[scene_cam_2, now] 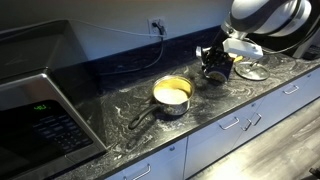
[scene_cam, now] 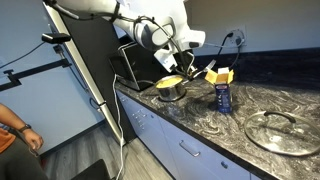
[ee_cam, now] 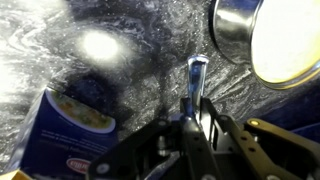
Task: Use the silver fork to stir the contents in the silver pot on the left.
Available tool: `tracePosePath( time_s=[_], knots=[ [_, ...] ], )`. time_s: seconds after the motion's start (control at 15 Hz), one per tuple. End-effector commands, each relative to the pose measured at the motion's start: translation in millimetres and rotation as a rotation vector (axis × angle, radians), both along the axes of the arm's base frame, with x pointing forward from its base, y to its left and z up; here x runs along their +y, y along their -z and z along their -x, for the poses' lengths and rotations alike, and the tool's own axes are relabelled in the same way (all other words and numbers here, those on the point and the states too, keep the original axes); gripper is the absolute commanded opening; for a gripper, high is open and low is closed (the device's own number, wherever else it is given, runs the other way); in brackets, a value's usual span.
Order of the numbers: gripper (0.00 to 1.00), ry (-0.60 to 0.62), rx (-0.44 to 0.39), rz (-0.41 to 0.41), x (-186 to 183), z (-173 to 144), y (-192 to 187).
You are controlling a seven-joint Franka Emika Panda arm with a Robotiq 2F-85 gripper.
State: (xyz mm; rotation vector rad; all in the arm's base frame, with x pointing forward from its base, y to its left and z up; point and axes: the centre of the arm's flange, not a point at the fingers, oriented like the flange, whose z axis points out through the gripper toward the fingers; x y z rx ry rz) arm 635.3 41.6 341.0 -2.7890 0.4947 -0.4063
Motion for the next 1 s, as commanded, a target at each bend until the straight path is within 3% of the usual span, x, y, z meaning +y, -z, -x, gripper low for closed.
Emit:
tracePosePath(
  time_s=[0.0,0.07,0.13,0.33,0.6,0.73,0.93],
  knots=[
    [0.14,-0.006,-0.003,0.016,0.7,0.0,3.2],
    [0.04,-0.009,-0.003,0.021,1.0,0.1,4.8],
    [0.04,0.039,-0.036,0.107,3.1,-0.5,7.3],
    [0.04,-0.031,-0.041,0.312,-1.2,9.7,13.6],
    [0.04,-0.169,0.058,0.525,-5.7,19.6,22.5],
    [0.04,-0.257,0.118,0.574,-4.5,24.6,23.7],
    [0.04,-0.351,0.177,0.581,2.7,29.8,25.9]
  ],
)
